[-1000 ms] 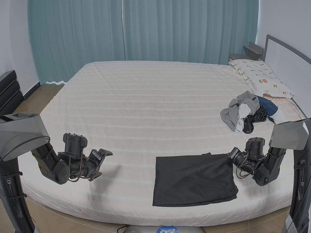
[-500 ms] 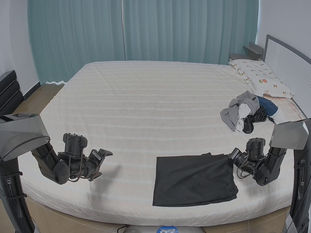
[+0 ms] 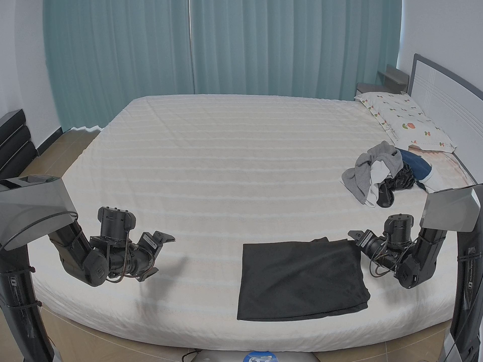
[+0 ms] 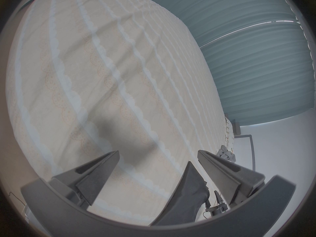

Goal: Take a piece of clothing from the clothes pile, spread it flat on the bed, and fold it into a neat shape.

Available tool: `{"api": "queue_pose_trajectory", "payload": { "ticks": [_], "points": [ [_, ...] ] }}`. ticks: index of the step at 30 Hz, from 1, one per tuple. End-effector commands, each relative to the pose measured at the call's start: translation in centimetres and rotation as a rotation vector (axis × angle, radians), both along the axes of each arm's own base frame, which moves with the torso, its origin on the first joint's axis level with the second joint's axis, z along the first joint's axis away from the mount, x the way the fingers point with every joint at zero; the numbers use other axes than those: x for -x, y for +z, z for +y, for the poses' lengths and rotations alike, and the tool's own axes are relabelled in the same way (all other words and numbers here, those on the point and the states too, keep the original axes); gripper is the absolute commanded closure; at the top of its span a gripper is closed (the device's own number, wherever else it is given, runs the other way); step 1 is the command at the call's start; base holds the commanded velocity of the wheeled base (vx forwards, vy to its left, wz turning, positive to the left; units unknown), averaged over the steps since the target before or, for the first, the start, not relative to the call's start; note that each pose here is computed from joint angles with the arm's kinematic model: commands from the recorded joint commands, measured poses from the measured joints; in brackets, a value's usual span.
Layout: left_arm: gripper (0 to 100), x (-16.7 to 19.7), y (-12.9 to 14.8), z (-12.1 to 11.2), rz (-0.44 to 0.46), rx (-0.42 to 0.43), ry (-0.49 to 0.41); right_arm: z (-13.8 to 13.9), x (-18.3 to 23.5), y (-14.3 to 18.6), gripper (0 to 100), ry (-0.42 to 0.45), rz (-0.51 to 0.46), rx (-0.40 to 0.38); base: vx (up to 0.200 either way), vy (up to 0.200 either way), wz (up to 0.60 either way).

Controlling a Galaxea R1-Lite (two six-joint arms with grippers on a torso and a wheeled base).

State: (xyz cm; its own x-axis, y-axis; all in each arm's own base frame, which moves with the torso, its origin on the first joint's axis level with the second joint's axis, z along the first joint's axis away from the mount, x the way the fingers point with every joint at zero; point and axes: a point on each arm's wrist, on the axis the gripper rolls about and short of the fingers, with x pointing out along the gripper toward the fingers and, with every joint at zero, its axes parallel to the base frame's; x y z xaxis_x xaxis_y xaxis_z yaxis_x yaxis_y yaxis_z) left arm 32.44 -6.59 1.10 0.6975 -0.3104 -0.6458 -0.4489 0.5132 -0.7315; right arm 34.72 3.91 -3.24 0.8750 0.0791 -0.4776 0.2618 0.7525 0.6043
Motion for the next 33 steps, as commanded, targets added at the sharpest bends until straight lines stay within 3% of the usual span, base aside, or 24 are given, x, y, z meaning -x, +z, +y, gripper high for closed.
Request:
{"api": "queue_pose_trajectory", "payload": {
  "ticks": [1, 6, 9, 15, 18, 25, 33],
  "points": [
    [0, 0.0, 0.0, 0.0, 0.001, 0.0, 0.0, -0.1, 0.8, 1.8, 0, 0.003, -0.027, -0.005, 0.0, 0.0, 0.0],
    [0, 0.0, 0.0, -0.1, 0.001, 0.0, -0.001, -0.4, 3.7, 3.5, 0, 0.044, -0.004, -0.018, 0.0, 0.0, 0.0],
    [0, 0.0, 0.0, 0.0, 0.001, 0.0, 0.0, -0.7, 6.4, 4.0, 0, 0.144, 0.041, -0.005, 0.0, 0.0, 0.0],
    [0, 0.0, -0.1, -0.1, 0.004, 0.002, 0.001, -0.7, 10.2, 2.9, 0, 0.3, 0.146, 0.123, 0.0, 0.0, 0.0],
    [0, 0.0, -0.1, -0.1, 0.004, 0.002, 0.001, -0.7, 11.1, 2.6, 0, 0.359, 0.166, 0.149, -0.133, 0.0, 0.0],
    [0, 0.0, 0.0, -0.1, 0.002, 0.001, 0.0, -0.6, 11.5, 2.3, 0, 0.379, 0.189, 0.149, -0.2, 0.0, 0.0],
    [0, 0.0, 0.0, -0.1, 0.001, 0.0, -0.001, -0.1, 10.2, 1.7, 0, 0.384, 0.157, 0.139, 0.0, 0.0, 0.0]
  ]
}}
